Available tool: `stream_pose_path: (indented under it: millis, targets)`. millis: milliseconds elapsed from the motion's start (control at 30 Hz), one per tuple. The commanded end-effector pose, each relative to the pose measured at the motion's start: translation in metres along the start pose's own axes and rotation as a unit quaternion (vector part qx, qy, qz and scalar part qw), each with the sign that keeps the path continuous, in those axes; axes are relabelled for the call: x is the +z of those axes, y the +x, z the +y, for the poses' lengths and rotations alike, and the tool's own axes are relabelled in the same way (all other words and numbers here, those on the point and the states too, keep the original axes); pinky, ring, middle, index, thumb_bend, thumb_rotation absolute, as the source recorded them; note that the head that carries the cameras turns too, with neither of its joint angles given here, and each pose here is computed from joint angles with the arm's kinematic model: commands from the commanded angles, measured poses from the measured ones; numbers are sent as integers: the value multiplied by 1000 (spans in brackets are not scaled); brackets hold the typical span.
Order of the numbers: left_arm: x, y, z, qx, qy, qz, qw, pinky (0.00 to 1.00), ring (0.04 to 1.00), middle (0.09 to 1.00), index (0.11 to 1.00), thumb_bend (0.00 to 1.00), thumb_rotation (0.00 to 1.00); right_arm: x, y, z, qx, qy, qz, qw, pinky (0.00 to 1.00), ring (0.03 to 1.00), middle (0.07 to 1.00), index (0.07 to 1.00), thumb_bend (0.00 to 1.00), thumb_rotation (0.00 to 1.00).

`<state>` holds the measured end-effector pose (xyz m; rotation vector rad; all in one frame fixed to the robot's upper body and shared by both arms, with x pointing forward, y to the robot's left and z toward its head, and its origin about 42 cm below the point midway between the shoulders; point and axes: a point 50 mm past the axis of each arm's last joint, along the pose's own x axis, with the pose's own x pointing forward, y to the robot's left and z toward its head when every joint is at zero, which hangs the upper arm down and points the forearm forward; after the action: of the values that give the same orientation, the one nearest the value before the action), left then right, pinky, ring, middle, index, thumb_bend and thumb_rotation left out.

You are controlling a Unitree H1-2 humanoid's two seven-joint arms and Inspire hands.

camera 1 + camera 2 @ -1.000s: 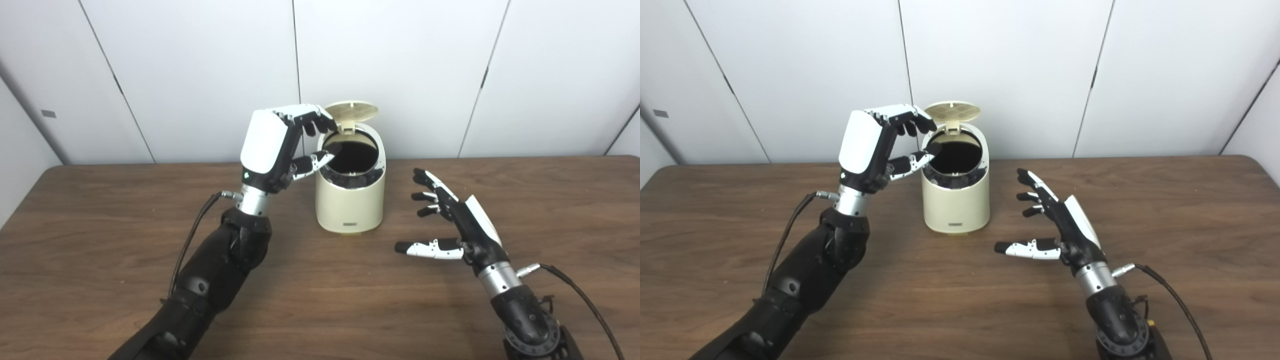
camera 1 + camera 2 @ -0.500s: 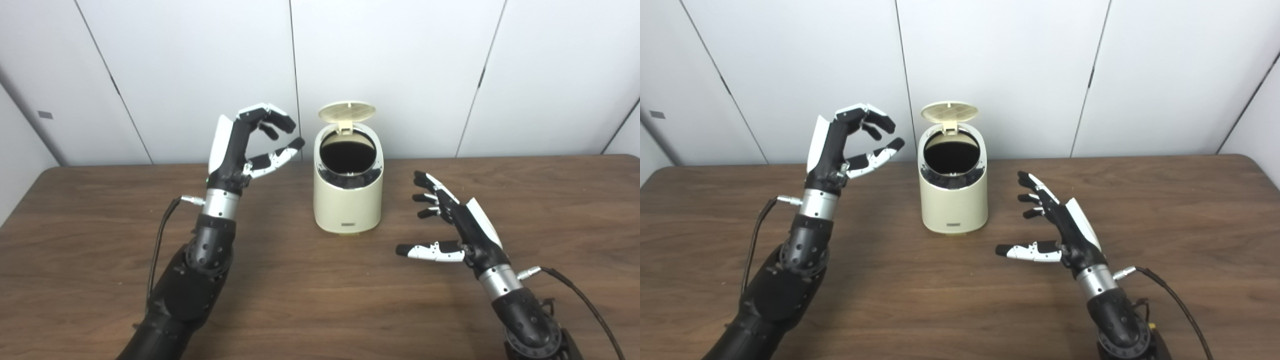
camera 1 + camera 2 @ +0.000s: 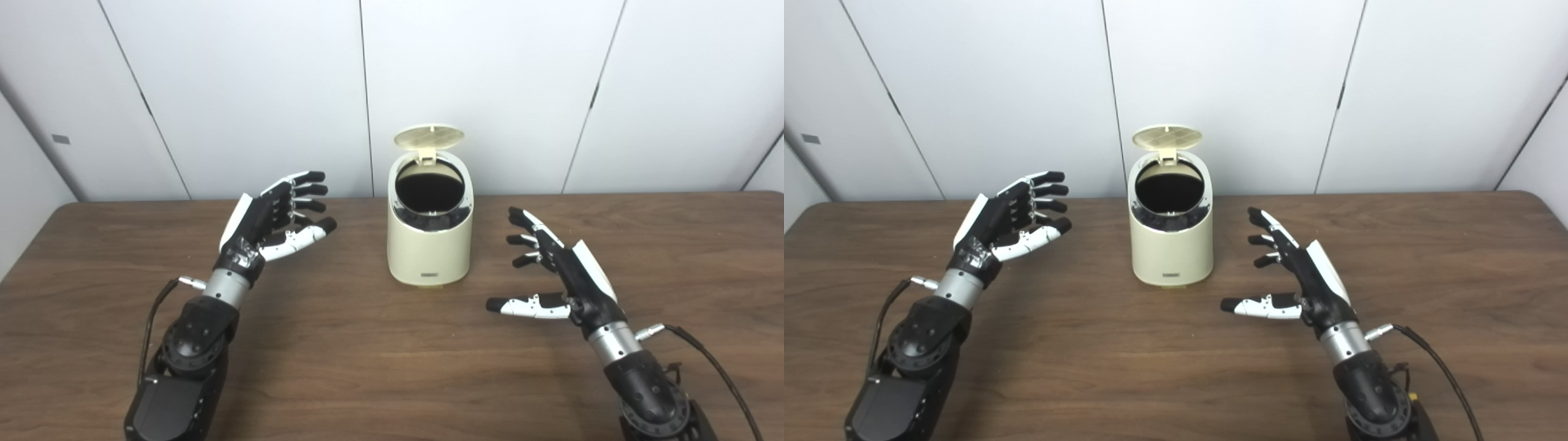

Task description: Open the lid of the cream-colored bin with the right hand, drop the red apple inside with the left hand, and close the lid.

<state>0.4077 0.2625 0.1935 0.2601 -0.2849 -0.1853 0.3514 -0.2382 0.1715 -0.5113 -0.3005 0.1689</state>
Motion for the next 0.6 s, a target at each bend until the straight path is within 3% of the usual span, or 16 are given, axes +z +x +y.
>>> stream_pose_path:
  millis: [0,233,400,567]
  targets:
    - [7,3,9,7,4,-36,999,545,679,757,804,713,311,24,18,-19,-20,-9,-59,998,679,835,914,917,745,249]
    - [-17,-17,-1,11,-18,-7,1000,550,680,758,794,690,278,45,38,-35,-17,-30,-78,996,697,824,898,913,742,281]
    - [-28,-28,-11,4,-24,3,1000,546,668,748,784,711,290,55,60,-47,-14,-38,-86,995,725,835,897,904,779,367]
    - [-35,-33,-18,-4,-23,8,1000,548,668,751,782,683,270,65,79,-55,-12,-53,-99,994,733,837,887,906,789,358]
